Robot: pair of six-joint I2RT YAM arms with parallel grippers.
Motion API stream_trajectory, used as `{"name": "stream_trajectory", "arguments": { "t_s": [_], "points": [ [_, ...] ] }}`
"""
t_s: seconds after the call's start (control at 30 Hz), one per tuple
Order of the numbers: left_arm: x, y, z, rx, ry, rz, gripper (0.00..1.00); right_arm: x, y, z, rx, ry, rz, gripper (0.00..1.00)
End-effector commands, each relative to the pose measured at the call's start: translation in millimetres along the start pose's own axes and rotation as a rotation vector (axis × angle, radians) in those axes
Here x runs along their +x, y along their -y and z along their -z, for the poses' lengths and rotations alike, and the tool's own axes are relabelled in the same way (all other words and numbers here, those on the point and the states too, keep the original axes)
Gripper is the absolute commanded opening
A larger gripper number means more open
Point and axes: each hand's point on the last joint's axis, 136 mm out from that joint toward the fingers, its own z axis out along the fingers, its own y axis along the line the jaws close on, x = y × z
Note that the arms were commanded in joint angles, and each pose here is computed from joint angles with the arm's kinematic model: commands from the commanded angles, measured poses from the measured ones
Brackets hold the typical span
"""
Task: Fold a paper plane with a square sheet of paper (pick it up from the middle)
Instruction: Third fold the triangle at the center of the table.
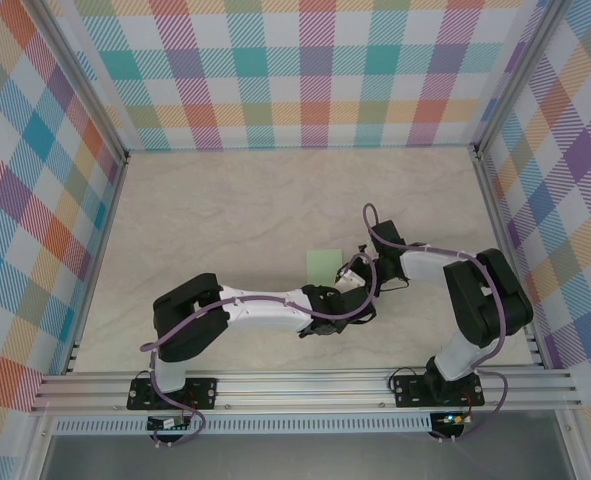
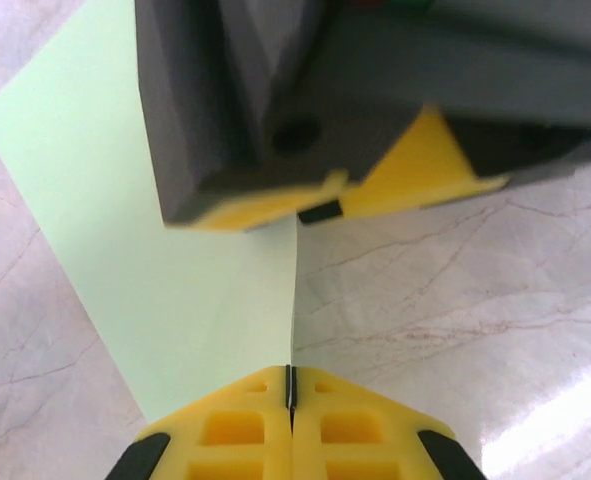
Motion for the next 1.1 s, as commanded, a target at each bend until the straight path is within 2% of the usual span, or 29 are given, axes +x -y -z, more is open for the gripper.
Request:
{"name": "stream_trajectory", "arguments": {
  "t_s": [0.0,0.1,0.2,0.4,0.5,0.77,1.07],
  "points": [
    [-8,-4,14,0.11,0.011,0.072,0.0,-5,-1,19,0.016,0.049,0.045,0.35],
    [-7,-3,17,0.217,-0.008,0.119,0.0,-11,-3,33,0.038,0.104,0.085,0.4],
    [-7,-5,18,0.304,-0.027,0.166,0.0,-16,-10,41,0.041,0.128,0.127,0.4],
    [-7,-11,11,0.442,-0.067,0.252,0.0,-22,-34,35,-0.043,0.094,0.193,0.23],
    [-3,-13,4,0.495,-0.104,0.284,0.0,-26,-39,28,-0.034,0.077,0.219,0.2],
    [-6,-21,-1,0.553,-0.116,0.329,0.0,-36,-46,-3,0.017,-0.007,0.264,0.16],
    [-7,-34,-11,0.546,-0.142,0.355,0.0,-47,-18,-26,0.185,-0.034,0.271,0.14]
  ]
}}
